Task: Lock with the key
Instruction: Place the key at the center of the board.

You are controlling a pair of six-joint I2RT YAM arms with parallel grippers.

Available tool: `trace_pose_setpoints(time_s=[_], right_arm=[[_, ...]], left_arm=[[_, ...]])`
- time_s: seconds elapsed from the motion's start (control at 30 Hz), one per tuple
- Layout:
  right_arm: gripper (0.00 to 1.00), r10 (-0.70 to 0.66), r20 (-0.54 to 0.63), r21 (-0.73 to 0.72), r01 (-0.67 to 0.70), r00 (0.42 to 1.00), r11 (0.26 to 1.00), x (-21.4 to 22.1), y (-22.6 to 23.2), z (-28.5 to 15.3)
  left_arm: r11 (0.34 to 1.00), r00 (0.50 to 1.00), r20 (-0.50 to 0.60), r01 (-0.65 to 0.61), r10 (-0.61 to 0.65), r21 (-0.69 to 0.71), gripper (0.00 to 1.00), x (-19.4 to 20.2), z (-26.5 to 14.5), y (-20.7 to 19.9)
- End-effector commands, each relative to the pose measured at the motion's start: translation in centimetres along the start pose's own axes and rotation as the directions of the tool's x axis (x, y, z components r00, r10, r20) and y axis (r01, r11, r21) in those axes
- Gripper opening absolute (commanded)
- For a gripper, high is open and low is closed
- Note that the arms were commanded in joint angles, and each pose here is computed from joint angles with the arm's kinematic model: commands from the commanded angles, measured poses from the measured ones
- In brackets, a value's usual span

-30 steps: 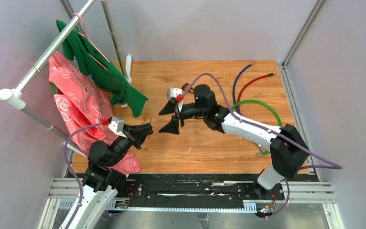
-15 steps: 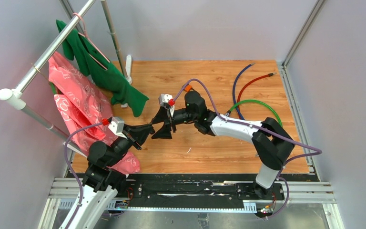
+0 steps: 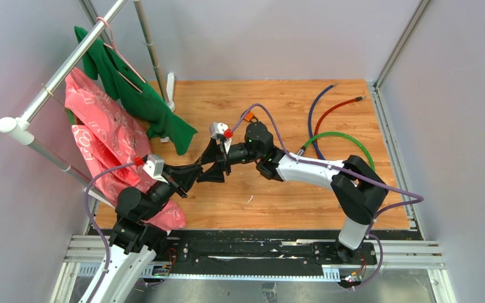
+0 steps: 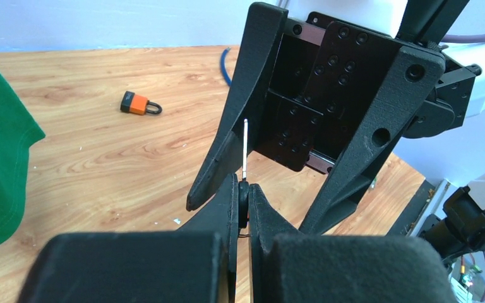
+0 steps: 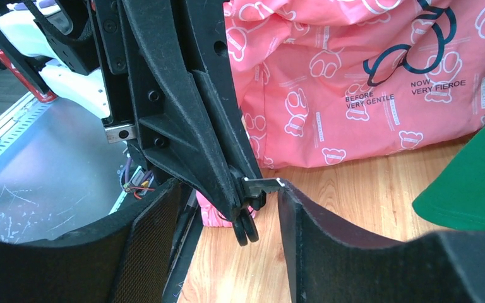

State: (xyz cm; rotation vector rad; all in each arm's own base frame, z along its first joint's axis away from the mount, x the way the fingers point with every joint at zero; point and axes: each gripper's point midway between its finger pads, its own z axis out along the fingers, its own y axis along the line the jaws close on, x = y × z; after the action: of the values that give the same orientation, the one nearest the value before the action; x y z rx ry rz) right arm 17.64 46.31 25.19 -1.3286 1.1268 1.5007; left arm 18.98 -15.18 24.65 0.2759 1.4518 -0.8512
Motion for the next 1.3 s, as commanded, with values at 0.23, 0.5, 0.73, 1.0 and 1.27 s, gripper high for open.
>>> trace_pose_setpoints(time_s=[0.23, 0.5, 0.73, 1.0, 1.27], right_arm=[[0.57, -0.007, -0.049, 0.023, 0.008, 0.999, 1.0, 2.2, -0.6, 0.4], [0.18, -0.013, -0.052, 0.02, 0.014, 0.999, 1.0, 1.9, -0.6, 0.5], [0.0, -0.017, -0.059, 0.046, 0.02, 0.998, 0.999, 1.6, -0.6, 0.2], [0.0, 0.028, -0.069, 0.078, -0.023, 0.997, 0.997, 1.0, -1.0, -1.1], [0.0, 0.257, -0.112, 0.17, -0.236, 0.96, 0.957, 2.5, -2.9, -4.5]], left_arm=[[1.0, 1.0, 0.011, 0.01, -0.01, 0.005, 0.0, 0.1, 0.0, 0.0], [1.0, 1.0, 0.011, 0.012, -0.012, 0.007, 0.0, 0.1, 0.0, 0.0], [1.0, 1.0, 0.01, 0.014, -0.014, 0.003, 0.0, 0.1, 0.0, 0.0], [0.992, 0.999, 0.032, 0.042, -0.039, -0.12, 0.47, 0.0, -0.1, 2.2], [0.936, 0.999, 0.033, 0.015, -0.004, -0.352, 0.68, 0.1, -1.4, 6.4]])
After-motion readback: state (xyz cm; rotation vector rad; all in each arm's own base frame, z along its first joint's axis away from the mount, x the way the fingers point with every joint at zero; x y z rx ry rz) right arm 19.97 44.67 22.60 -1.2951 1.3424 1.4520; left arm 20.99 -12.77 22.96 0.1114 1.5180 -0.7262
